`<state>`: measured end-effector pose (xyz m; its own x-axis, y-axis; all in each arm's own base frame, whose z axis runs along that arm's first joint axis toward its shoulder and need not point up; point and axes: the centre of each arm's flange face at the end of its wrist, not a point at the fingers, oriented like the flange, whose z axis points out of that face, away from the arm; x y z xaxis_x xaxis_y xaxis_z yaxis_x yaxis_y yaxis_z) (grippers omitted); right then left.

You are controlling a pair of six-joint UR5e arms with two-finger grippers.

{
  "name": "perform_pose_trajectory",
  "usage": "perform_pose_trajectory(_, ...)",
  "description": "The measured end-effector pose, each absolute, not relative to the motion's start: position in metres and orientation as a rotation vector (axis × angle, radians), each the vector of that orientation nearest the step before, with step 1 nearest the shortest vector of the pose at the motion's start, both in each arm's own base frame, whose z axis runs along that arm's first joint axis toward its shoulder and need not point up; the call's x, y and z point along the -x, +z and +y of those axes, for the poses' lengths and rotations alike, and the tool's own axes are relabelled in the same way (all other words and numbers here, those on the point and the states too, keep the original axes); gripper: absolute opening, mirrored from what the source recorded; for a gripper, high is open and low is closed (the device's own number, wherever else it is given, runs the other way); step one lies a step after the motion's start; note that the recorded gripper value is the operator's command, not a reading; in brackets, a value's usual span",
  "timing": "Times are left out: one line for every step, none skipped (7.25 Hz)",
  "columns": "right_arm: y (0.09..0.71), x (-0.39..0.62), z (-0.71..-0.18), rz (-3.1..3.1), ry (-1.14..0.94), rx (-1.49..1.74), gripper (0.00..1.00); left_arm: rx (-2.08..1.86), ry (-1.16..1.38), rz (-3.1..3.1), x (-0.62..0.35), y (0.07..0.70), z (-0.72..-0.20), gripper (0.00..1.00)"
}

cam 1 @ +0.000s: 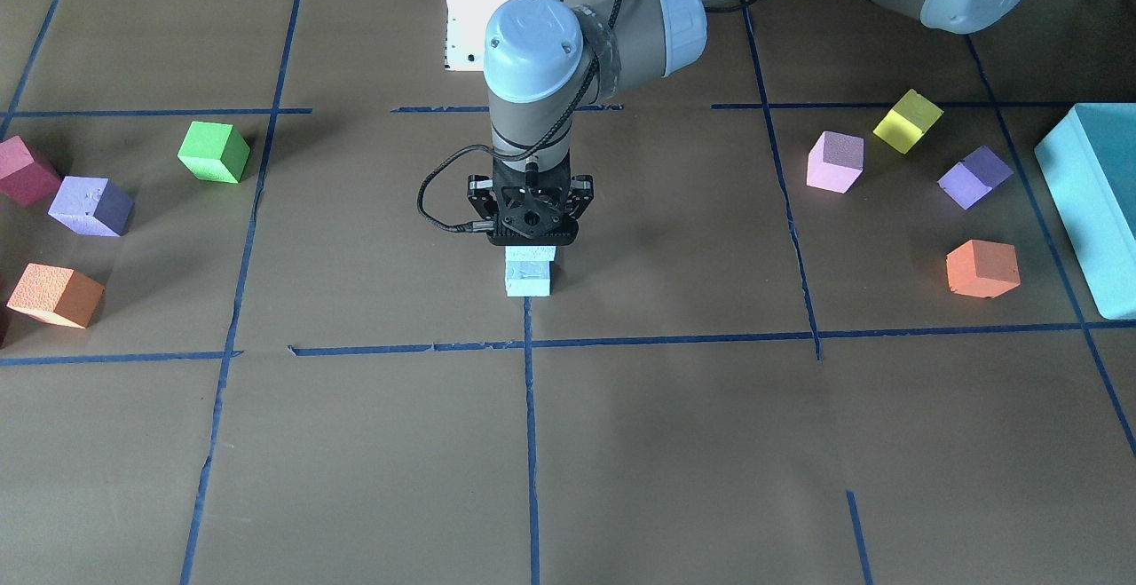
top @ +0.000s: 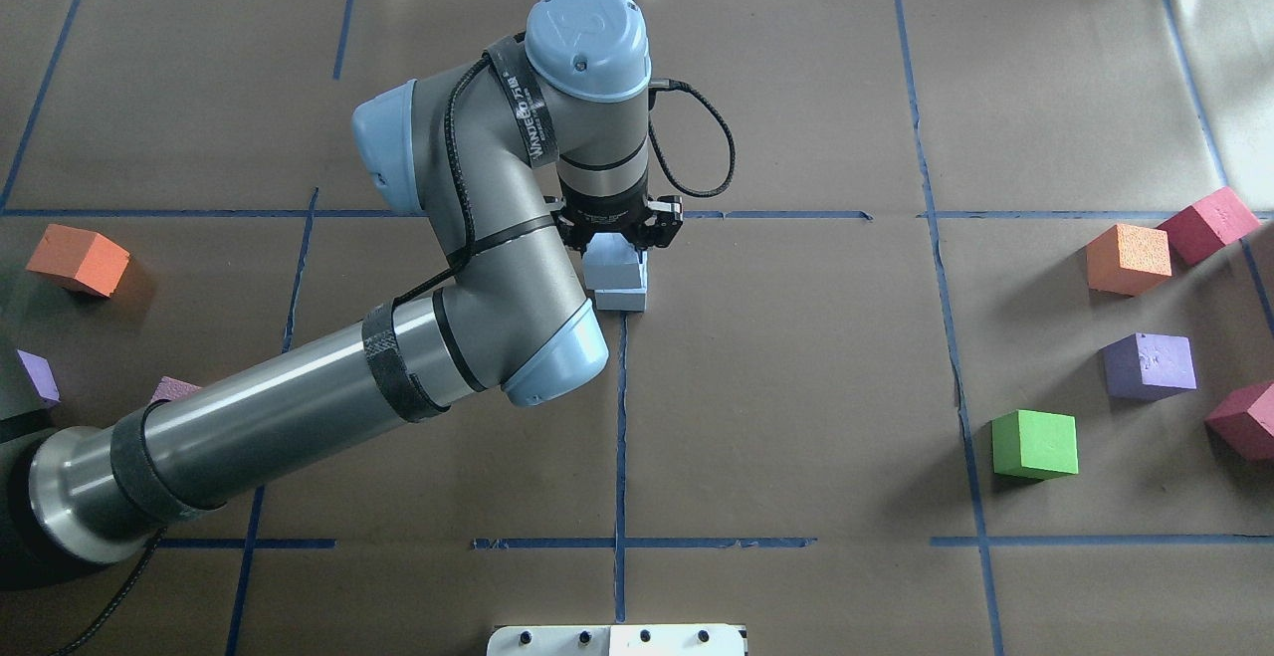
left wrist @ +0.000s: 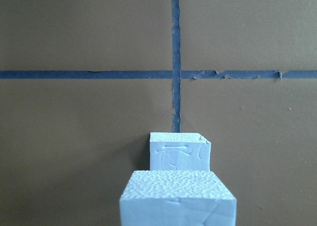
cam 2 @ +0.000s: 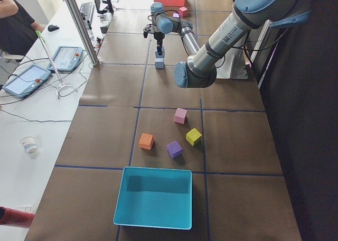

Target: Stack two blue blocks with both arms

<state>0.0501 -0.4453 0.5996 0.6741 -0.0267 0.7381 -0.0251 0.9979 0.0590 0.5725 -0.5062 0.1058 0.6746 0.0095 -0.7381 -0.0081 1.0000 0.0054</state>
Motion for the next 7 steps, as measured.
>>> perform_pose_trajectory(0.5993, -0.0501, -0.4456, -0.831, -0.002, -0.067, 1.00, -0.005, 0.011, 0.834, -0.5780, 0.1098, -0.5098, 0.12)
perform_pose_trajectory(0.5985, -0.0501, -0.4463, -0.831, -0.003, -0.069, 1.00, -0.007, 0.012, 0.837, -0.5820, 0.1136, -0.5122, 0.23)
perform_pose_trajectory(0.5976, -0.0501, -0.4470, -0.831, -0.003, -0.070, 1.00, -0.007, 0.012, 0.837, -0.5838, 0.1155, -0.5135, 0.35)
perform_pose_trajectory(0.5966, -0.0501, -0.4475, -0.831, -0.003, -0.072, 1.00, -0.008, 0.013, 0.838, -0.5846, 0.1159, -0.5140, 0.53)
perform_pose_trajectory(0.5953, -0.0500, -0.4480, -0.831, -0.004, -0.075, 1.00, -0.008, 0.012, 0.839, -0.5846, 0.1151, -0.5139, 0.72)
perform_pose_trajectory(0.5940, -0.0500, -0.4486, -0.832, -0.006, -0.077, 1.00, -0.008, 0.012, 0.840, -0.5846, 0.1146, -0.5139, 0.79)
perform_pose_trajectory(0.5935, -0.0500, -0.4490, -0.832, -0.006, -0.078, 1.00, -0.008, 0.012, 0.839, -0.5847, 0.1153, -0.5142, 0.92)
